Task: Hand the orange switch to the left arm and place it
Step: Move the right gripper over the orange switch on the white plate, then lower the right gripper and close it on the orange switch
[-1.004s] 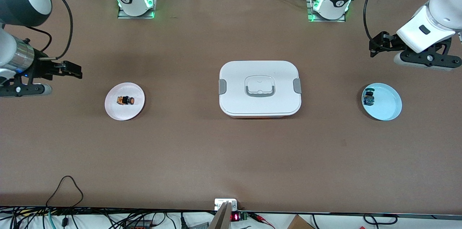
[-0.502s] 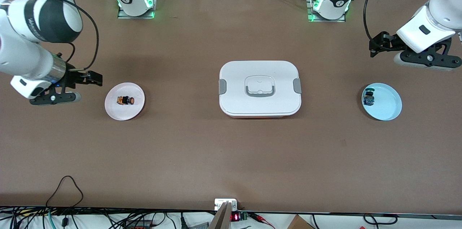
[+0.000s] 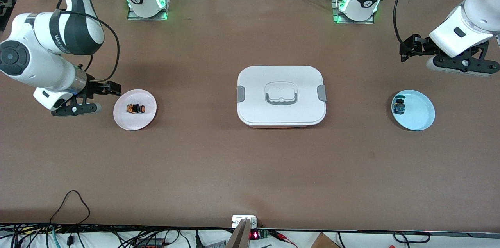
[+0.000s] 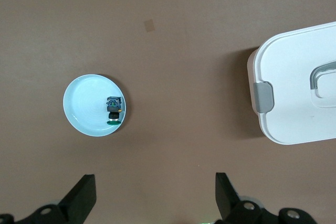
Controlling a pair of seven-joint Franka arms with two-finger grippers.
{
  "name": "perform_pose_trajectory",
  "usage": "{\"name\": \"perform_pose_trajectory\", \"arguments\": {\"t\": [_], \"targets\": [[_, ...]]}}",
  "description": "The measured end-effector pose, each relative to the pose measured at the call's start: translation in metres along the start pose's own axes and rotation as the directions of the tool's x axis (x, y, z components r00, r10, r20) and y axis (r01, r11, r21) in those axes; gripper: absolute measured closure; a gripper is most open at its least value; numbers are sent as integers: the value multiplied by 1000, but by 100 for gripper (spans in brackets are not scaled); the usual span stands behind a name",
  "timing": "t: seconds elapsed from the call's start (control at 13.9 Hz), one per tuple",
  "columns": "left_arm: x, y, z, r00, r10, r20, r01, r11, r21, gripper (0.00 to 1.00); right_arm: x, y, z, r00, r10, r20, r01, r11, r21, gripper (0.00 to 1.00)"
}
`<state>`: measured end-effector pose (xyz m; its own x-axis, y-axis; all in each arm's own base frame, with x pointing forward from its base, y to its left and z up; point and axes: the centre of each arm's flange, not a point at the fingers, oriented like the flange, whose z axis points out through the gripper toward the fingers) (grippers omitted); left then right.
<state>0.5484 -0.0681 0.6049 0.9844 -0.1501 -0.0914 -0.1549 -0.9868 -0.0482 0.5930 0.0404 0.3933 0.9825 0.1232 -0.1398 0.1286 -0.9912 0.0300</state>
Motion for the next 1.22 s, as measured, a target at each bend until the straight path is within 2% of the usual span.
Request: {"name": "perform_pose_trajectory", "arguments": {"t": [0.79,1.22], "targets": [[0,0,0,1000,0,0,0,1000,0,0,5,-1,102,1000,-3,-19,2,1000,-11,0],[0,0,0,1000,0,0,0,1000,0,0,6,-2,151,1000,-6,16,6,1000,-16,0]]}}
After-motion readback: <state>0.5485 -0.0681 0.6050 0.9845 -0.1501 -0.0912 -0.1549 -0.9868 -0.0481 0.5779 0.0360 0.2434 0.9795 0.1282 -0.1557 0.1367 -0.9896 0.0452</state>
